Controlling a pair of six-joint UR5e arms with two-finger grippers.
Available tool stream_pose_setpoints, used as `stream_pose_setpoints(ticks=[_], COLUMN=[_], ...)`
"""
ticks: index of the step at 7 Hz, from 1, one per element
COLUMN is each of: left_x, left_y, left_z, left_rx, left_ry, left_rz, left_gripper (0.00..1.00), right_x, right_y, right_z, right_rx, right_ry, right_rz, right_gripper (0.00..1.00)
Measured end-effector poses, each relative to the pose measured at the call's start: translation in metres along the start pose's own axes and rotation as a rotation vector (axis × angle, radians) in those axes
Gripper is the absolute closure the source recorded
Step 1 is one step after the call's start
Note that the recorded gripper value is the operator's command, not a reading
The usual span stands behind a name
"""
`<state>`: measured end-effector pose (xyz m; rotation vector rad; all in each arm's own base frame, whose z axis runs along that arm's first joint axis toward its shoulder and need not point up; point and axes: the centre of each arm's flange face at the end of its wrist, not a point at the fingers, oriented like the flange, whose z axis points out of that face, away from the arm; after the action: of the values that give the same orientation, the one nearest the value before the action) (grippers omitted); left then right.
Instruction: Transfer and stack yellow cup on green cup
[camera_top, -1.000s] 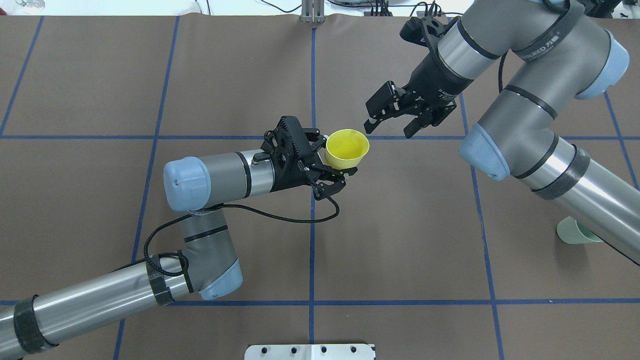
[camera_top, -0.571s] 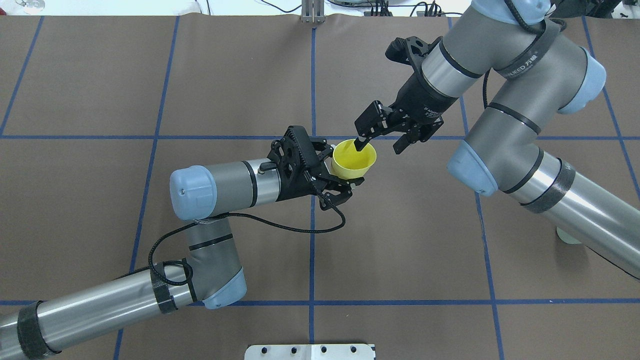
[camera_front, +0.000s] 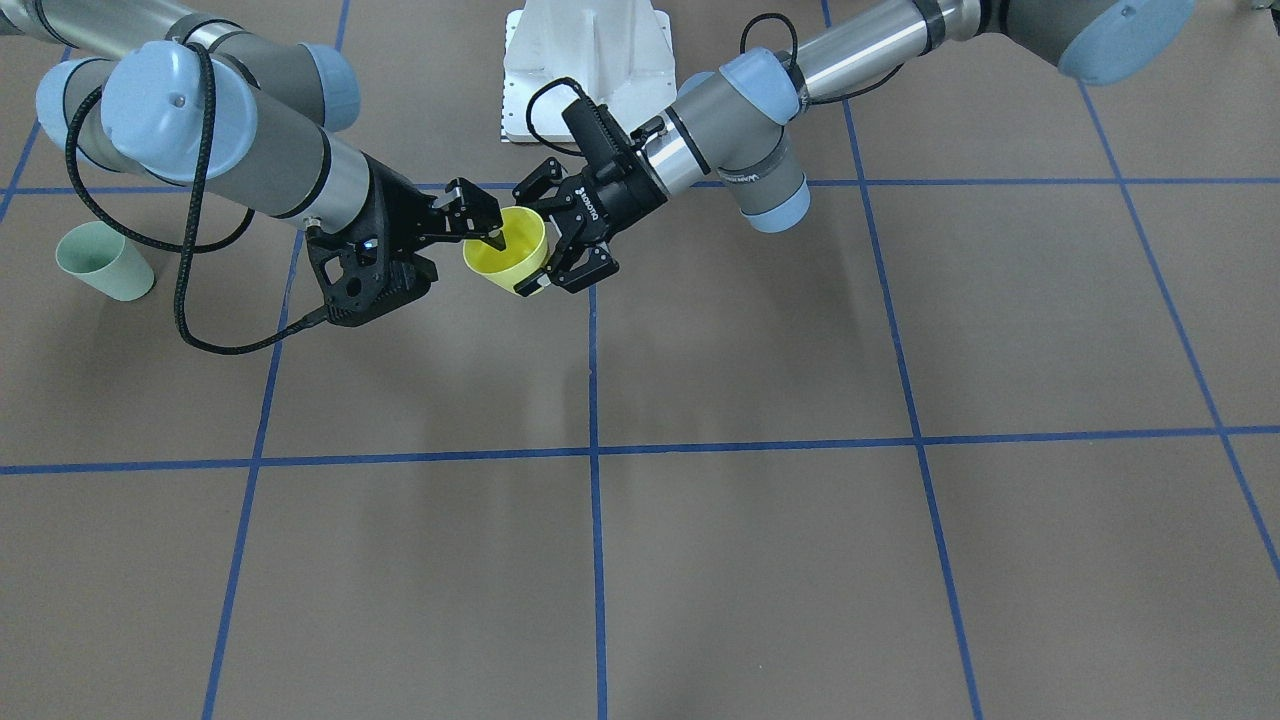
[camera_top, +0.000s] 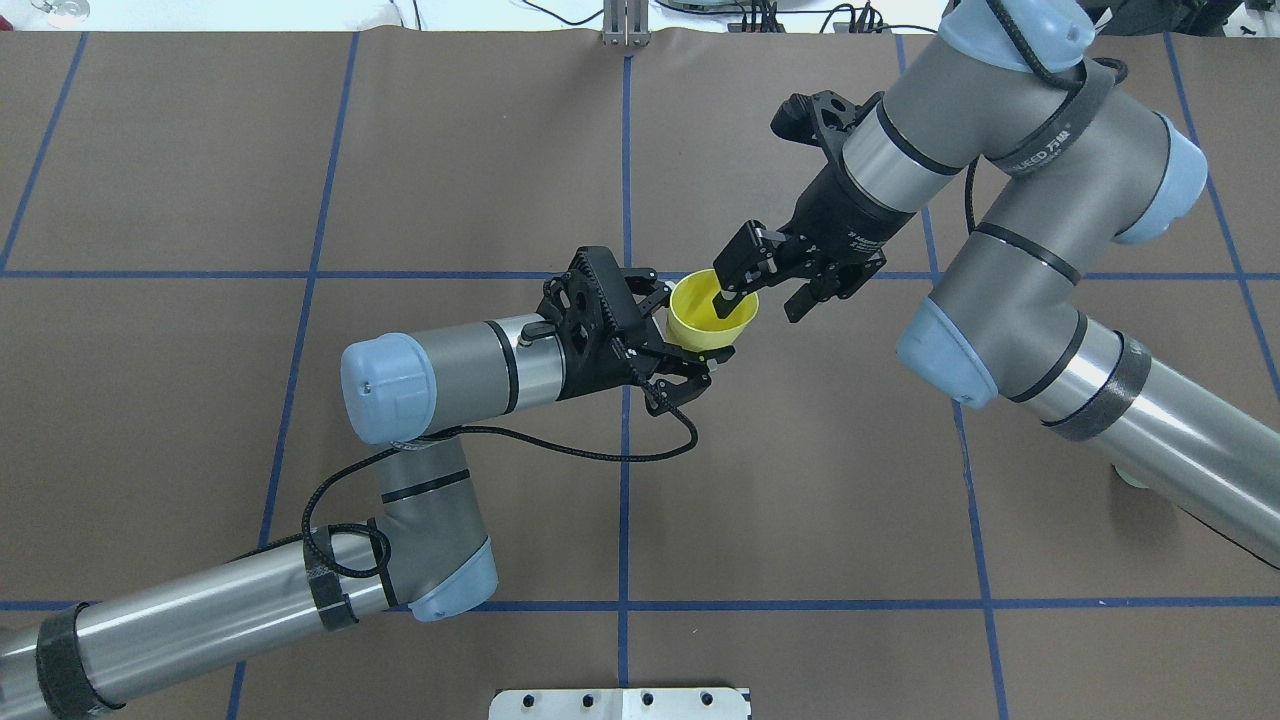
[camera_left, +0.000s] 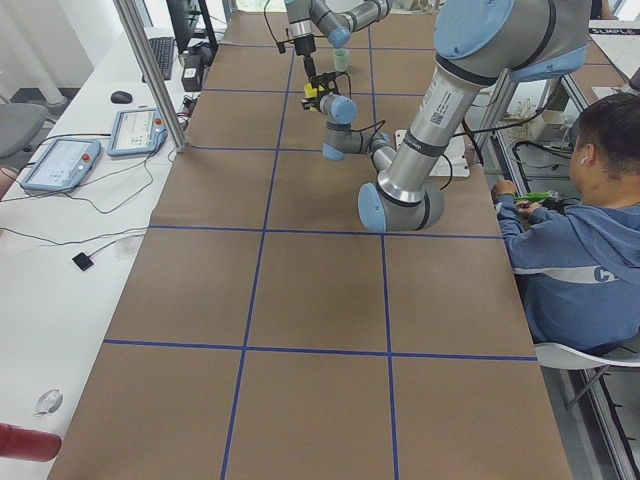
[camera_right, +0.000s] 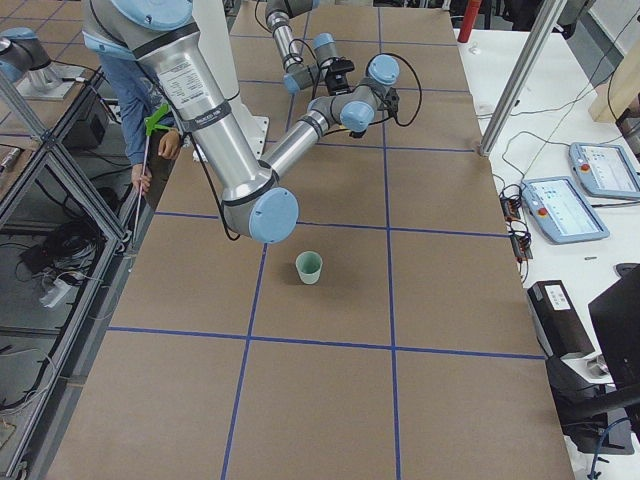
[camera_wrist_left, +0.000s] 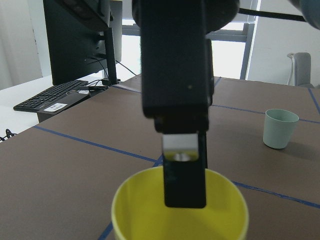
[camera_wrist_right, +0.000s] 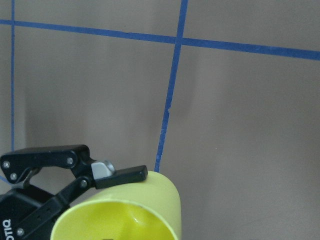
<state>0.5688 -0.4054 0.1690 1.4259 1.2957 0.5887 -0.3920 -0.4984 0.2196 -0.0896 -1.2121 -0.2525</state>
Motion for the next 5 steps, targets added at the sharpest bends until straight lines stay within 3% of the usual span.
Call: stream_pose_setpoints(ticks=[4,5], left_x=[0.0101,0.0109], left_y=[-0.0065,-0.0058], left_z=[0.0075,0.0081], left_rx=[0.002,0.003], left_ry=[0.001,-0.007], left_rz=[-0.006,-0.007], left_gripper=[1.0,1.0], right_x=[-0.0065,-0.007], right_y=[0.0035,0.0046], right_z=[0.0052,0.0049], right_rx=[-0.001,0.002], right_ry=[0.0,0.001], right_rz=[-0.014,-0.017], right_gripper=[0.49,0.6])
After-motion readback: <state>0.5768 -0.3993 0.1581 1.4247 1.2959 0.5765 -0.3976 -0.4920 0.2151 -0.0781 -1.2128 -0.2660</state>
